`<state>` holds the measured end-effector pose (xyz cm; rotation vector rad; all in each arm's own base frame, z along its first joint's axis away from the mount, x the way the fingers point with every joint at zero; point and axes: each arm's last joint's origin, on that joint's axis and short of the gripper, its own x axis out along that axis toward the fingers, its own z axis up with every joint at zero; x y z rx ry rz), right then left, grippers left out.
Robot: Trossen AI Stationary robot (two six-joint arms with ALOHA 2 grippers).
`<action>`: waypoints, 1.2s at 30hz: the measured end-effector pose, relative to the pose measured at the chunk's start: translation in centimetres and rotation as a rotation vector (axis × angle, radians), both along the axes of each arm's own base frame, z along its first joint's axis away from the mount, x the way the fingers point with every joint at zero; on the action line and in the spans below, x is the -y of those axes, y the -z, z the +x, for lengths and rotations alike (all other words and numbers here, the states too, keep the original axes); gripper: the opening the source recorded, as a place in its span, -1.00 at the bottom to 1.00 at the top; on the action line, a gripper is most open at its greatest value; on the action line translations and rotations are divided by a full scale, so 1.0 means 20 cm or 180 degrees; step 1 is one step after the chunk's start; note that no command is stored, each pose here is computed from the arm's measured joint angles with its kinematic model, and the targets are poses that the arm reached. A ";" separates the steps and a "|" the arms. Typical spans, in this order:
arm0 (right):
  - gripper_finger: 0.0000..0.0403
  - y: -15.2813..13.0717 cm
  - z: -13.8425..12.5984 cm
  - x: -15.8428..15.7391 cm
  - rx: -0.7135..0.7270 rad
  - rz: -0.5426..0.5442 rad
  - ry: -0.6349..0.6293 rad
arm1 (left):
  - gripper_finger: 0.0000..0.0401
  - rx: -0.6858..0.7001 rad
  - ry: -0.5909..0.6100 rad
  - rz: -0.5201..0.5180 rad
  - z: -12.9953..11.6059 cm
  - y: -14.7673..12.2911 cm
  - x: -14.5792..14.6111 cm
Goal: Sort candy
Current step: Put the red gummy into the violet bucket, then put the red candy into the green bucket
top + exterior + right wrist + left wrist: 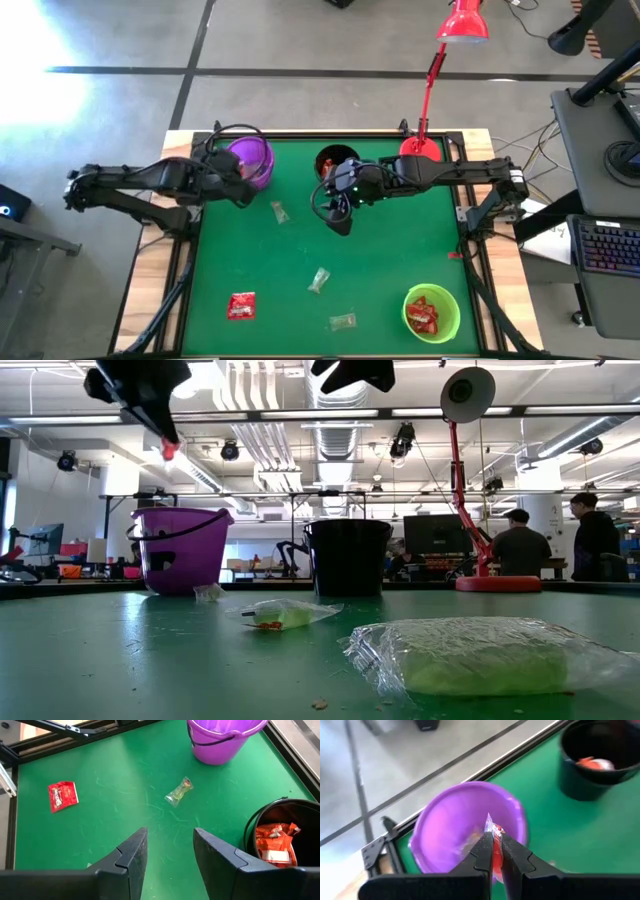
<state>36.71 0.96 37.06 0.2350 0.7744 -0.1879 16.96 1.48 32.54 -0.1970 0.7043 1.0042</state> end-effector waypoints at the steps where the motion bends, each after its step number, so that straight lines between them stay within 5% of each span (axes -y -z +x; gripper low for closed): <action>1: -0.25 0.00 0.00 0.00 0.0000 0.0000 0.0000 | -0.99 -0.0023 -0.0050 0.0001 0.00 0.01 -0.01; 10: -0.27 0.00 0.00 0.00 0.0000 0.0001 0.0001 | -0.99 -0.0163 -0.0468 0.0013 -0.02 0.05 -0.14; 21: -0.30 0.00 0.00 0.00 0.0001 0.0001 0.0001 | -0.96 -0.0582 -0.0420 0.0005 0.05 0.10 -0.29; 36: -0.28 0.00 0.00 0.00 -0.0004 -0.0005 -0.0005 | -0.51 -0.0953 -0.0418 -0.0148 0.18 0.23 -0.34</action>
